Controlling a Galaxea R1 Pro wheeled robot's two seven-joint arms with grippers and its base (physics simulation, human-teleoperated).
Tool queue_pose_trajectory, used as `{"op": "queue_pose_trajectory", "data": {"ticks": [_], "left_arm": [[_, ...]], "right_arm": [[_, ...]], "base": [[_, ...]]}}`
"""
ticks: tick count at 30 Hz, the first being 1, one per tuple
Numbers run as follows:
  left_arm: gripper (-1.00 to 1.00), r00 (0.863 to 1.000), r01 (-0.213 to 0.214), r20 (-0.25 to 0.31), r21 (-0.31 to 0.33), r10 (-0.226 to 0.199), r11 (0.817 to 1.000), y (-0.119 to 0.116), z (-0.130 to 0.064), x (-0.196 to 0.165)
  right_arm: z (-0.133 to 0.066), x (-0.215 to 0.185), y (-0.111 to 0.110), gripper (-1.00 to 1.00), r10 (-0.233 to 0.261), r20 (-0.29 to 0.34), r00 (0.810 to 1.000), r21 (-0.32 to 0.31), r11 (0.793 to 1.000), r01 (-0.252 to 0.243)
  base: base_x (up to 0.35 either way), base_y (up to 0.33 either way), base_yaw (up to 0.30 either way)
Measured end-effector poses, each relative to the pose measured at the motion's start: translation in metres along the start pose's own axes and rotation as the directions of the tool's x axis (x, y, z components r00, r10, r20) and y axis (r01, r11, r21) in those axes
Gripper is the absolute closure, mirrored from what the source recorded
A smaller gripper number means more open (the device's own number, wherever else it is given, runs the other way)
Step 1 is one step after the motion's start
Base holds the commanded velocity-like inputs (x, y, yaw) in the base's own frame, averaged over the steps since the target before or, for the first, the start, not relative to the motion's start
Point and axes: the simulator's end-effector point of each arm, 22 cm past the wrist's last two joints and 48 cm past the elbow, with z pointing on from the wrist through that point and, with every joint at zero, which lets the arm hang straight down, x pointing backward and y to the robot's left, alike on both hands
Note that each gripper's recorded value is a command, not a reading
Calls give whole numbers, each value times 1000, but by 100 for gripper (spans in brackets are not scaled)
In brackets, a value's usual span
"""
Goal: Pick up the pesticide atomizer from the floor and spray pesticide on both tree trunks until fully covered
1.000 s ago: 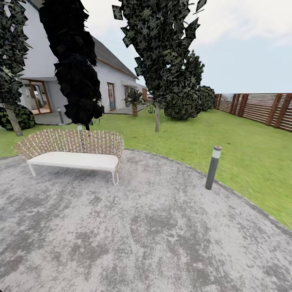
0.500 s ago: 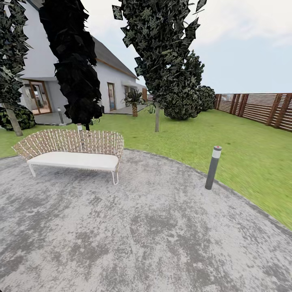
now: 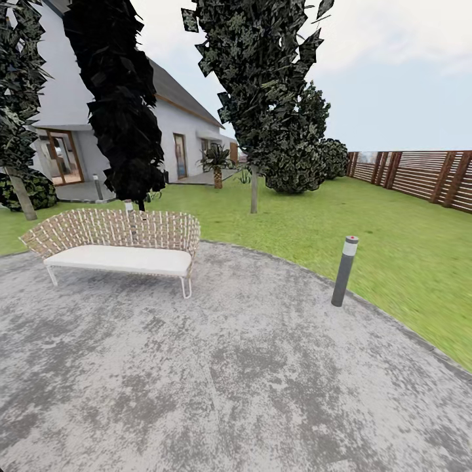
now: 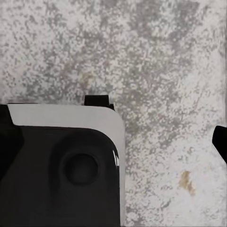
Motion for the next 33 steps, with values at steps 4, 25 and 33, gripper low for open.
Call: {"op": "queue_pose_trajectory", "data": {"ticks": [4,25,33], "left_arm": [[-100,920,1,391,24,-10,1000,-12,-38,-194],[-100,778,20,628,-6,-12,1000,17,-64,-238],[-100,778,23,628,-9,-12,1000,18,-52,-236]], "right_arm": [[-36,-214,0,-100,2,465,885,-2,1000,-1],[-47,-238,-16,-100,36,514,857,12,999,-50],[-35,-233,-32,-100,77,515,854,25,994,-105]], "base": [[0,0,0],[0,0,-214],[0,0,-273]]}}
